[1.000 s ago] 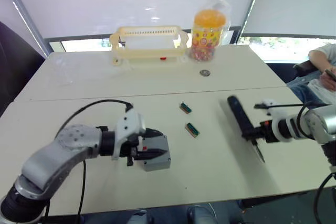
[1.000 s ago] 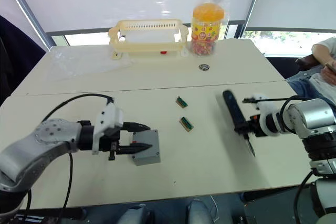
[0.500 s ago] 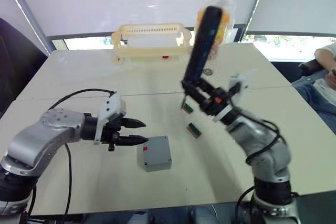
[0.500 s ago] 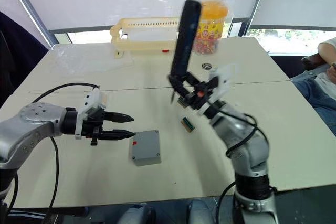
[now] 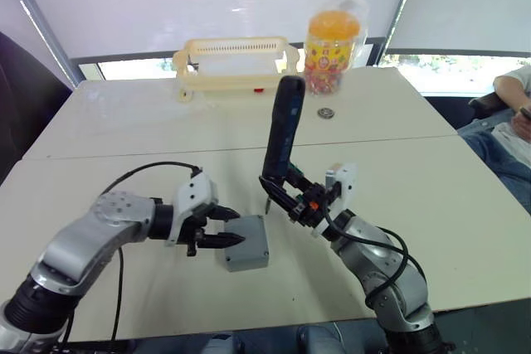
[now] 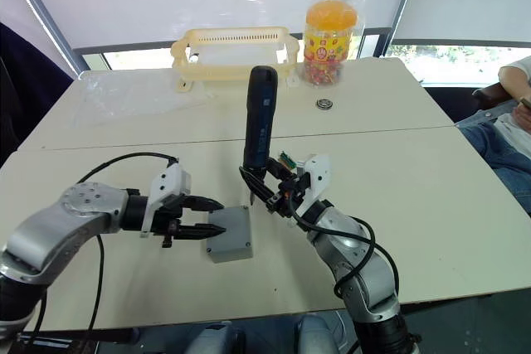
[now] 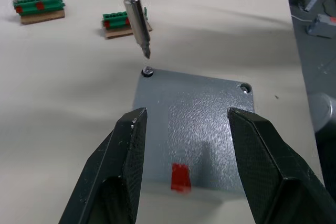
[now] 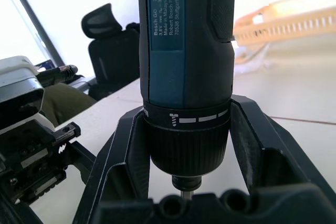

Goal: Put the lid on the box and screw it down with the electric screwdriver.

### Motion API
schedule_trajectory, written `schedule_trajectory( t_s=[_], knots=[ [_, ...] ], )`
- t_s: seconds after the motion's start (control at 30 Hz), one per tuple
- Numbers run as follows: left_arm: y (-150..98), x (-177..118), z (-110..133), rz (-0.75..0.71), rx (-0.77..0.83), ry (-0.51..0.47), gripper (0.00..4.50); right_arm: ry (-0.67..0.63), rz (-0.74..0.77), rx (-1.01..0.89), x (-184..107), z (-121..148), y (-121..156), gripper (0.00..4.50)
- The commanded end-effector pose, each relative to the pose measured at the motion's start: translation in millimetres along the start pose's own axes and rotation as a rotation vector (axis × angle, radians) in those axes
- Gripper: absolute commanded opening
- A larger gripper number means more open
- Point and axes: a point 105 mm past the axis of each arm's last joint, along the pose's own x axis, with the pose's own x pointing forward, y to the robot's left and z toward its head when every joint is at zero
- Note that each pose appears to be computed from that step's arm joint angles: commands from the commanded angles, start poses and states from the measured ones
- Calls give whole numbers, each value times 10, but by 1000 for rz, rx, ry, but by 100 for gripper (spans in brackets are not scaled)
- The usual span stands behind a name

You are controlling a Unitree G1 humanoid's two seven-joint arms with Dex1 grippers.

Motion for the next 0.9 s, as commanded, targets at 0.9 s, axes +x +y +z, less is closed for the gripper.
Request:
schedule_trajectory(
  t_s=[0.9],
  knots=[
    [-42,155,-187,-7,31,26,247,-107,46,-42,29,256,187,177]
  ],
)
